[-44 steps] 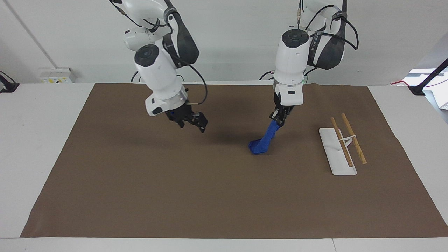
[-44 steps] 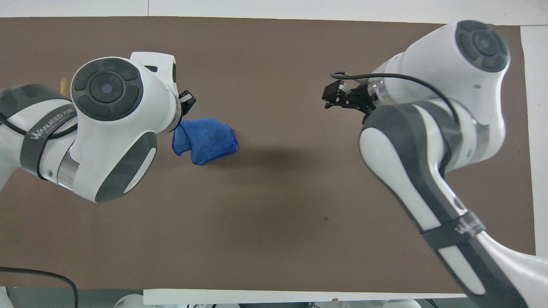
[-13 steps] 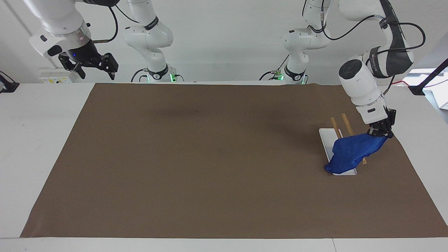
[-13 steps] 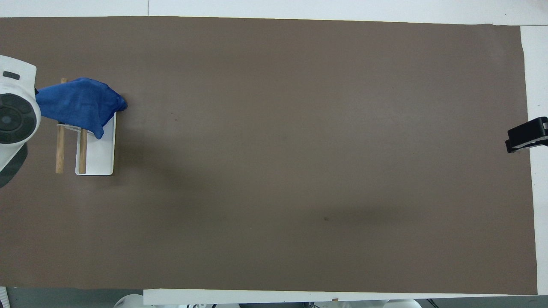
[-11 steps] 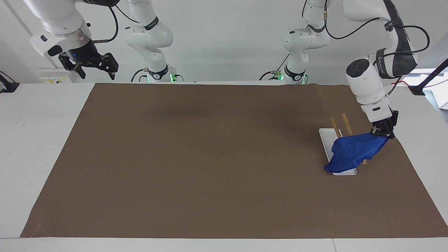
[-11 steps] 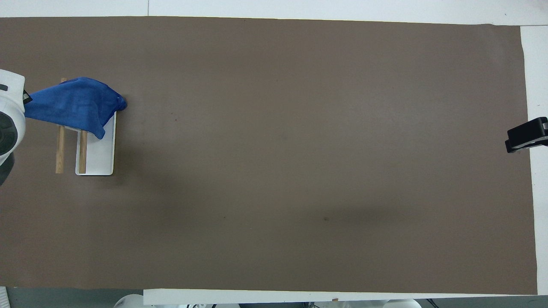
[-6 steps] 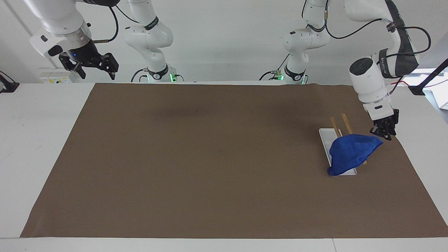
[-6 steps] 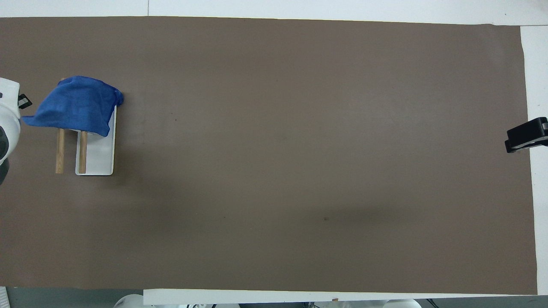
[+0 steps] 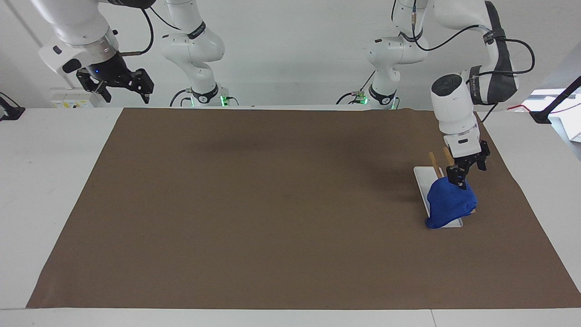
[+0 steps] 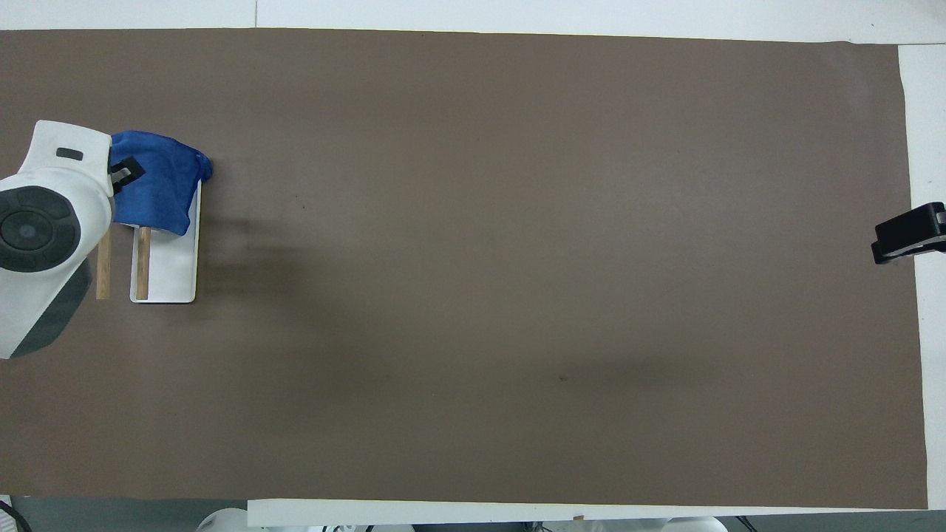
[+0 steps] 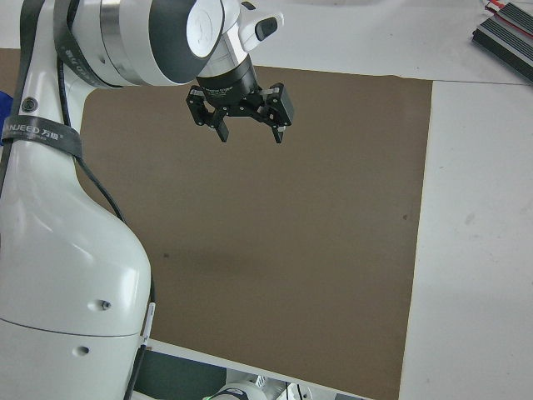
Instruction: Right arm passes towel to left arm to hang
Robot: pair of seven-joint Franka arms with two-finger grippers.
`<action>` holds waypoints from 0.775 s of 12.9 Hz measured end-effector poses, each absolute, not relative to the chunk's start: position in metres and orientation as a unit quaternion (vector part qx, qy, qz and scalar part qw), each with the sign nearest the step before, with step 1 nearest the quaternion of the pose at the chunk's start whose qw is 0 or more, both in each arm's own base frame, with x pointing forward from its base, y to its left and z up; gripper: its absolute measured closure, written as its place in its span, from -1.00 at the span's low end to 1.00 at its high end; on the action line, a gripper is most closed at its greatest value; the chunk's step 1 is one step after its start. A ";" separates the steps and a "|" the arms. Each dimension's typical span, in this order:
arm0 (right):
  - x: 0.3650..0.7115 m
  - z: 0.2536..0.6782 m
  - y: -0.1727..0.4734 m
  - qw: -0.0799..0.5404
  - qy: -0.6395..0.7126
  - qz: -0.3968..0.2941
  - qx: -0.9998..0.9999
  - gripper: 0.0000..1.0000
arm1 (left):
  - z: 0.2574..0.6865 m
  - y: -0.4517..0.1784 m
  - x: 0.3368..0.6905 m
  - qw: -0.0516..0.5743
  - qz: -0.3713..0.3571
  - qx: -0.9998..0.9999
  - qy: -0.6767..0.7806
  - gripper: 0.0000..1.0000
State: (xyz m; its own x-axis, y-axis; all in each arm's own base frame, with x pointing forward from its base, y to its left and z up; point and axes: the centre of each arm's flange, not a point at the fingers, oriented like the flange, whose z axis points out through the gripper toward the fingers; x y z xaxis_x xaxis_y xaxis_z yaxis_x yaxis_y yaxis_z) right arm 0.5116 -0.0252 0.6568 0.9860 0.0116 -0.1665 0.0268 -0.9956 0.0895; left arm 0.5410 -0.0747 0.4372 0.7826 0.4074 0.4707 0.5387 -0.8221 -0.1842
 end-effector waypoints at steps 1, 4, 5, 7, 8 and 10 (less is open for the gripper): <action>0.512 0.657 -0.025 0.046 0.009 -0.083 0.995 -1.00 | 0.456 -0.087 0.543 0.134 -0.179 -0.938 -0.265 -1.00; 0.512 0.652 -0.031 0.042 0.008 -0.086 0.995 -1.00 | 0.549 -0.088 0.550 0.047 -0.088 -0.965 -0.243 -1.00; 0.512 0.650 -0.035 0.038 0.006 -0.086 0.996 -1.00 | 0.578 -0.082 0.549 0.032 -0.069 -0.971 -0.226 -1.00; 0.513 0.647 -0.039 0.035 0.003 -0.086 0.996 -1.00 | 0.621 -0.064 0.545 0.019 -0.033 -0.983 -0.181 -1.00; 0.514 0.645 -0.039 0.035 0.004 -0.082 0.996 -1.00 | 0.634 -0.056 0.545 0.018 -0.015 -0.990 -0.140 -1.00; 0.515 0.642 -0.037 0.035 0.006 -0.078 0.996 -1.00 | 0.636 -0.042 0.550 0.020 0.020 -0.998 -0.054 -1.00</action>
